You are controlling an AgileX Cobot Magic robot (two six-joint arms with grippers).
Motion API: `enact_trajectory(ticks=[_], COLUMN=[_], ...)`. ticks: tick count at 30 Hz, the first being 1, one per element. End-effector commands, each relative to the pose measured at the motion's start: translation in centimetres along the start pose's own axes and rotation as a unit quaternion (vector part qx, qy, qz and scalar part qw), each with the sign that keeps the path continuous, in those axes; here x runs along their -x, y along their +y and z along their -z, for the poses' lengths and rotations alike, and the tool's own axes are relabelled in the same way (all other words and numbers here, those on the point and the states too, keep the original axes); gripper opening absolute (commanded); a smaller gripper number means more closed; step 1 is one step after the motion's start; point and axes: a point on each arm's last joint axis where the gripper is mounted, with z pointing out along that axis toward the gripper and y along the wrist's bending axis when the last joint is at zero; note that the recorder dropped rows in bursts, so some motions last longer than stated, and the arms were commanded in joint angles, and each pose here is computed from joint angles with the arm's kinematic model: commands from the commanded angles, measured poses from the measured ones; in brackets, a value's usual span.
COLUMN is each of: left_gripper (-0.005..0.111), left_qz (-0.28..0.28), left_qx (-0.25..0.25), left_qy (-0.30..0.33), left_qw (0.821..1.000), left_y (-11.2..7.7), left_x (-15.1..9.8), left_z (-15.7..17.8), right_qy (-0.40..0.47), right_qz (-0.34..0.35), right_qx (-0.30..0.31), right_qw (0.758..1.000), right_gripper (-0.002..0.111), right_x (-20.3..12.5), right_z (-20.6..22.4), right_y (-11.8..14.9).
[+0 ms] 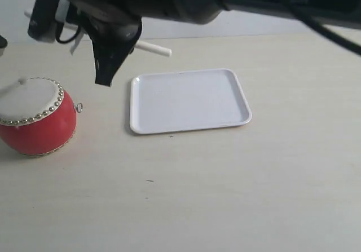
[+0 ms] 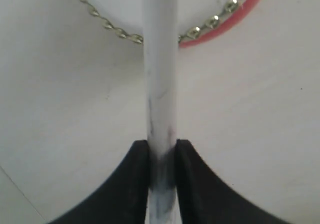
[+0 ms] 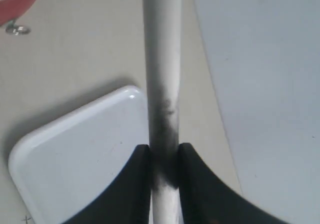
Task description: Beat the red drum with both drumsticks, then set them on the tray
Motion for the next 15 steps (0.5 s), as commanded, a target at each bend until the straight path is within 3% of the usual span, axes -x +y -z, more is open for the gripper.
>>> enact_trajectory(ticks=[1,7,15], left_gripper=[0.0,0.0,0.0], left_qz=[-0.008,-0.001,0.074], left_qx=[-0.026,-0.029,0.022], left_qy=[0.054,0.068,-0.054], left_qw=[0.998,0.997,0.996], left_y=[-0.7,-0.8,1.3], left_x=[0.8,1.3,0.8], left_z=[-2.4,-3.4,3.6], right_qy=[-0.006,0.012,0.091], right_qz=[-0.024,-0.023,0.021], right_qx=[-0.01,0.014,0.063], right_qw=[1.0,1.0,0.994], right_gripper=[0.0,0.0,0.0], right_x=[0.1,0.0,-1.3], right_z=[1.4,-0.4,-6.6], right_y=[-1.1,0.3,5.3])
